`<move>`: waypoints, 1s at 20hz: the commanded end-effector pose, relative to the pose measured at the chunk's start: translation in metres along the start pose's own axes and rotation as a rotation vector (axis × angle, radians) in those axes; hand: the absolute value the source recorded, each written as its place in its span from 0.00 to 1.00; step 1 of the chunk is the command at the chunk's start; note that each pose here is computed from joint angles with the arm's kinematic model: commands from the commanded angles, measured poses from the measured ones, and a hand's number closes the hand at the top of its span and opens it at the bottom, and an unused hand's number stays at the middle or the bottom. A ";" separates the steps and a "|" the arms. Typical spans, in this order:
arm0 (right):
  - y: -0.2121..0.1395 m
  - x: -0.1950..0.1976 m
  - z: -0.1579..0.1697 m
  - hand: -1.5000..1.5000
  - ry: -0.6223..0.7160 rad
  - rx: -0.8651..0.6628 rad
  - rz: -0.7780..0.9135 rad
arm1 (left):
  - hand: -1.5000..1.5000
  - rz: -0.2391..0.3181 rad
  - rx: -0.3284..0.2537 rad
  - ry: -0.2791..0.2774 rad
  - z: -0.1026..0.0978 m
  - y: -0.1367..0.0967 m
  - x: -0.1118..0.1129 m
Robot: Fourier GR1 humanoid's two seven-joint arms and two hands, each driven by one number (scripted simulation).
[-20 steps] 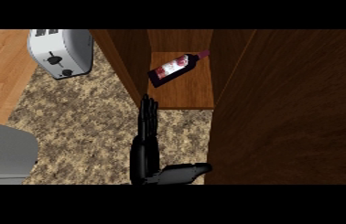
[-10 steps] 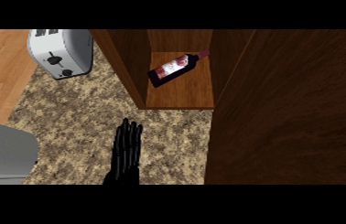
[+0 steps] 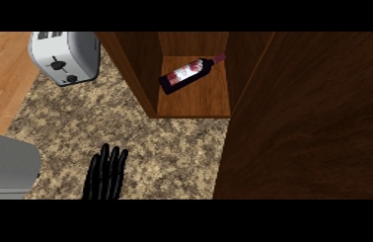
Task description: Pick up the wine, place it into the cabinet and close the cabinet
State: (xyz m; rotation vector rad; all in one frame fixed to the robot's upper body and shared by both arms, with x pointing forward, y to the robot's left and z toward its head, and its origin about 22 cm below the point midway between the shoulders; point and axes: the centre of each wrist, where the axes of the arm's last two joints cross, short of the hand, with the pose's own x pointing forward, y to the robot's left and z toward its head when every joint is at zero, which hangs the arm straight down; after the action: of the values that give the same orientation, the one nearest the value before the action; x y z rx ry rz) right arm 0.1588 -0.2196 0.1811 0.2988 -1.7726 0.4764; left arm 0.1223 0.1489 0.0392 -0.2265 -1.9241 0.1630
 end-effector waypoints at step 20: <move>0.090 0.028 0.013 1.00 0.002 0.420 -0.205 | 0.00 -0.037 0.077 -0.047 -0.009 0.119 0.068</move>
State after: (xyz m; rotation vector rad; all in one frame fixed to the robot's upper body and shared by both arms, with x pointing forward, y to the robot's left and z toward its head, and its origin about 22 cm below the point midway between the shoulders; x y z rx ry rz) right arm 0.1311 -0.1487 0.1676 0.7301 -1.5251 0.6556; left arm 0.1208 0.2598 0.0711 -0.1515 -1.9655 0.2155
